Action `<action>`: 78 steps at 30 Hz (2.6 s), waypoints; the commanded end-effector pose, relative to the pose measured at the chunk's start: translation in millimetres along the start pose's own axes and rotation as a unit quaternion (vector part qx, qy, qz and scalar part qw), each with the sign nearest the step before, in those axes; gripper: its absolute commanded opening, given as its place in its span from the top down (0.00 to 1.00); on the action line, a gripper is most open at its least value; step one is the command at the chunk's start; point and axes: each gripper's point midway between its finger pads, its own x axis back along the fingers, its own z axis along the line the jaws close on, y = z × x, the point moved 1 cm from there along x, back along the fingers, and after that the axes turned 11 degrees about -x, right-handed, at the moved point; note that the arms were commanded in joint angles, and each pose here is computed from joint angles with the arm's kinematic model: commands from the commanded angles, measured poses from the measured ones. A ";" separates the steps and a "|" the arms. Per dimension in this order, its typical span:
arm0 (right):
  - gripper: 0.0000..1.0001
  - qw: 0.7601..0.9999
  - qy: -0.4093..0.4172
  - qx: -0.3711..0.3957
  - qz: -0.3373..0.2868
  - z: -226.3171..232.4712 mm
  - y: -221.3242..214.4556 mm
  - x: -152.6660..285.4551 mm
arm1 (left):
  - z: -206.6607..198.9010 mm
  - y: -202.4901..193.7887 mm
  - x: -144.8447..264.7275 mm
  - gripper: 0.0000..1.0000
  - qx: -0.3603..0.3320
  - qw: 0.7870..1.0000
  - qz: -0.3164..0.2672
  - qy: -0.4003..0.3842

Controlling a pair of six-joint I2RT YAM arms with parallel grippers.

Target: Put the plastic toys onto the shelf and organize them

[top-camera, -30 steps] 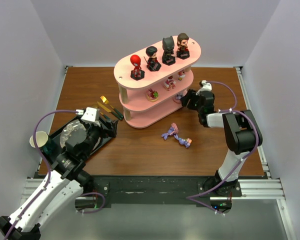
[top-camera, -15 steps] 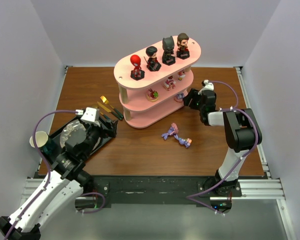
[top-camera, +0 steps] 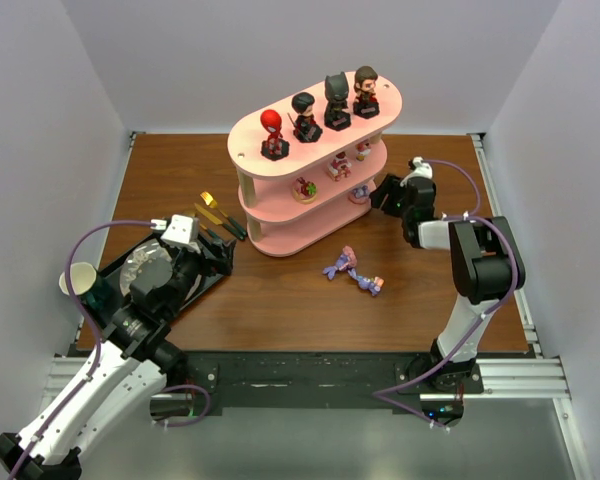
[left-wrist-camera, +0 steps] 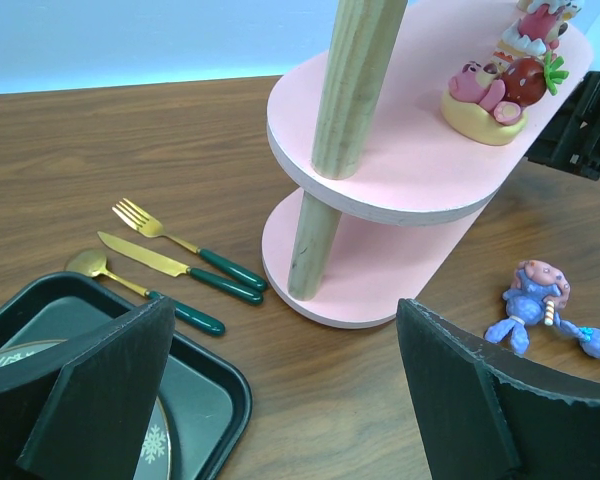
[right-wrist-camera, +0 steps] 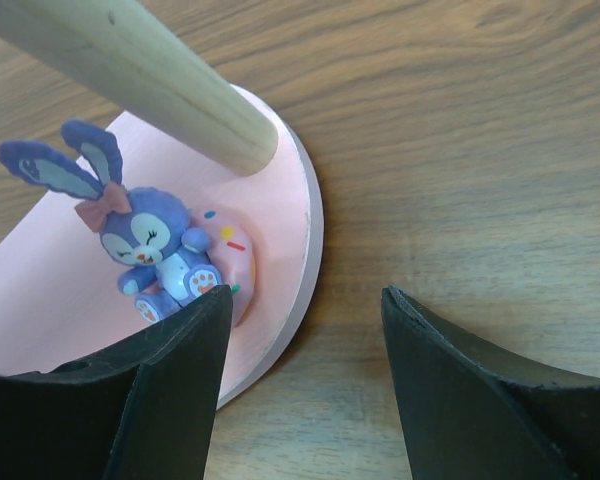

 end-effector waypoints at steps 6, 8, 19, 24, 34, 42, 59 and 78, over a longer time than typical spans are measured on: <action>0.36 1.000 -0.010 0.004 -0.005 6.8 17.8 12.6 | 1.2 8.1 -0.8 0.03 -0.001 1.000 -0.017 0.001; 0.36 1.000 -0.004 0.010 0.003 12.6 19.7 28.5 | 0.8 9.9 -1.0 0.03 -0.001 1.000 -0.018 0.000; 0.36 0.985 0.025 0.097 0.138 32.0 -31.3 132.6 | -8.1 11.6 -1.5 0.03 -0.001 0.999 -0.019 -0.031; 0.36 0.971 0.032 0.173 0.163 53.2 -60.2 162.4 | -10.8 14.6 -0.1 0.03 -0.001 0.999 -0.022 -0.042; 0.39 0.963 0.107 0.130 0.212 69.0 -111.1 156.1 | -12.7 11.9 3.6 0.03 -0.003 0.998 -0.021 -0.051; 0.42 0.963 0.135 0.092 0.213 72.4 -127.4 144.8 | -17.7 9.4 1.6 0.03 -0.009 0.998 -0.015 -0.065; 1.00 0.951 0.199 0.082 0.223 96.5 -122.0 168.3 | -68.1 -13.0 -5.4 0.03 -0.035 0.977 0.022 -0.212; 1.00 0.733 0.549 0.103 0.389 231.2 -175.6 303.1 | -140.7 -13.5 18.7 0.03 0.048 0.900 0.029 -0.432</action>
